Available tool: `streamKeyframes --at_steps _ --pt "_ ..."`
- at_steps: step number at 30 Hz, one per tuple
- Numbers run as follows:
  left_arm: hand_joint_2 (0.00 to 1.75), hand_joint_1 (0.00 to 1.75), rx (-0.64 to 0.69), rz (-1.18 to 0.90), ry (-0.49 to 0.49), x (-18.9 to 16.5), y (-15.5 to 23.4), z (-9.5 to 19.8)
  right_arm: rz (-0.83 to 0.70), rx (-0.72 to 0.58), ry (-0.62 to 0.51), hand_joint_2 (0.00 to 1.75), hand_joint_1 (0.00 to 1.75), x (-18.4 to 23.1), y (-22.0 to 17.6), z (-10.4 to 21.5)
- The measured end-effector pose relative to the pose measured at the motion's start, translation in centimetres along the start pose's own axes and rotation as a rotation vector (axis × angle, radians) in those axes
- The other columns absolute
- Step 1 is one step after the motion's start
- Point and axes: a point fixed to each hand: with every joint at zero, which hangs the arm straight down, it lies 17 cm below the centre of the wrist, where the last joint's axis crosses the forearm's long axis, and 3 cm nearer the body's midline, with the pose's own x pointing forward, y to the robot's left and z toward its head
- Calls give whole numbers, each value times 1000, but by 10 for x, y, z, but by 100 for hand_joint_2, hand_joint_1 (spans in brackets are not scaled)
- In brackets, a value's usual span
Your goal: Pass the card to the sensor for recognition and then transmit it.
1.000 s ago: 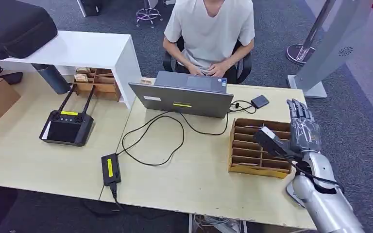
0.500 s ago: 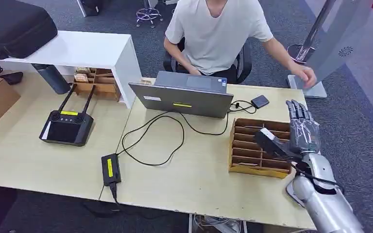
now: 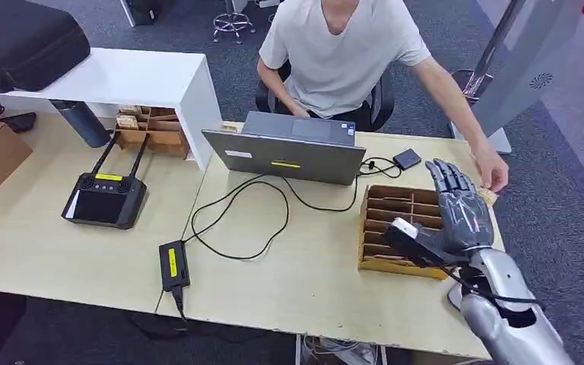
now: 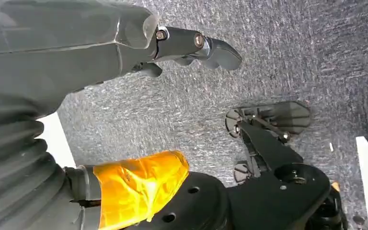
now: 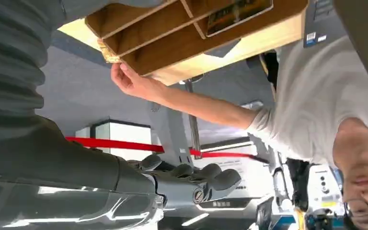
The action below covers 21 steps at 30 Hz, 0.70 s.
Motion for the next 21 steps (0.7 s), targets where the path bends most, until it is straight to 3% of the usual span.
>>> streamKeyframes --at_steps 6,12,21 --pt "175 0 16 34 0 -7 3 1 33 163 -7 175 0 -11 3 15" --pt "175 0 25 69 -4 -12 4 3 63 176 -68 175 0 -6 -12 38" --pt "175 0 35 92 1 -17 5 4 15 224 -77 175 0 10 15 85"
